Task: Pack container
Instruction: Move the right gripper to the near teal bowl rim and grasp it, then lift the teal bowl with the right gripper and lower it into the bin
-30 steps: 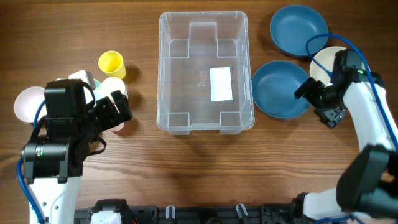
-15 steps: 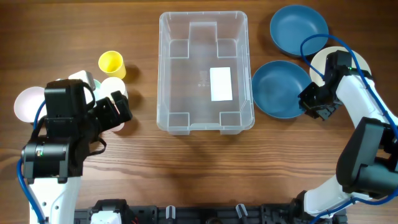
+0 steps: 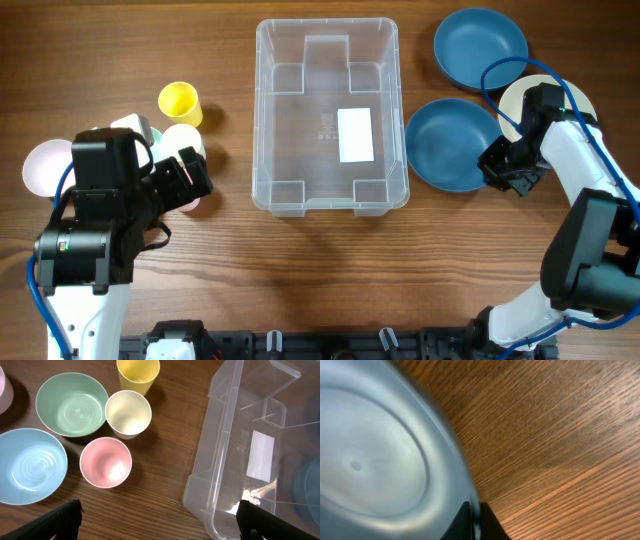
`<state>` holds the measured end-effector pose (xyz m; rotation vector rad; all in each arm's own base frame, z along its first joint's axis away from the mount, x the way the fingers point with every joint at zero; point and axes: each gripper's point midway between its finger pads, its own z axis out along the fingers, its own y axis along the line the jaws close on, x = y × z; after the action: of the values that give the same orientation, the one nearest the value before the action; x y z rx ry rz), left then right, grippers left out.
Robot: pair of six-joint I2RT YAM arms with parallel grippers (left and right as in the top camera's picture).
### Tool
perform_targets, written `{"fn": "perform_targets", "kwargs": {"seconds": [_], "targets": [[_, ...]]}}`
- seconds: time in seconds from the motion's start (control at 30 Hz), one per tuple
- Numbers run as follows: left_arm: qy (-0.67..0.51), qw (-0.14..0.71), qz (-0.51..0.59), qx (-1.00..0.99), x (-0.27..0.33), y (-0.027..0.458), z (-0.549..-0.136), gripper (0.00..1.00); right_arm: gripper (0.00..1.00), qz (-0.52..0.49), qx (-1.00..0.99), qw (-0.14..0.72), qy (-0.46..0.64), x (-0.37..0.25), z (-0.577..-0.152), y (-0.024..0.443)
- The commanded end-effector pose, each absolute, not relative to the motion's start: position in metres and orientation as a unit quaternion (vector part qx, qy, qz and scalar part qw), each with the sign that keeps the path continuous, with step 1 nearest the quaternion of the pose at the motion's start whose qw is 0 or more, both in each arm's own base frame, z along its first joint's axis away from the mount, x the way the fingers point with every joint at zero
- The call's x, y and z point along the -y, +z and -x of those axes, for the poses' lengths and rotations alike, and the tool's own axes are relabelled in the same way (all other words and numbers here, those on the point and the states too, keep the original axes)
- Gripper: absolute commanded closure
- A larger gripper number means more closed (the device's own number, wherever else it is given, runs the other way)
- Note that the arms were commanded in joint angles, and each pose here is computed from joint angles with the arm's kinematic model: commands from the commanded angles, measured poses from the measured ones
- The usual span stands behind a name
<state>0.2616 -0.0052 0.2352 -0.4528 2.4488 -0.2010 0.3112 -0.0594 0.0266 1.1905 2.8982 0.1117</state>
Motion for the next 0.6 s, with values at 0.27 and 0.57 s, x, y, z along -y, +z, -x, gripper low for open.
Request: {"fn": "perform_targets", "kwargs": {"seconds": [0.27, 0.57], "targets": [[-0.077, 0.324, 0.183, -0.925, 0.002, 0.242, -0.263, 0.0, 0.96, -0.357, -0.933, 0.021, 0.034, 0.064, -0.32, 0.03], [-0.077, 0.325, 0.183, -0.925, 0.002, 0.242, -0.263, 0.0, 0.96, -0.312, -0.916, 0.246, 0.054, 0.077, -0.376, 0.182]]}}
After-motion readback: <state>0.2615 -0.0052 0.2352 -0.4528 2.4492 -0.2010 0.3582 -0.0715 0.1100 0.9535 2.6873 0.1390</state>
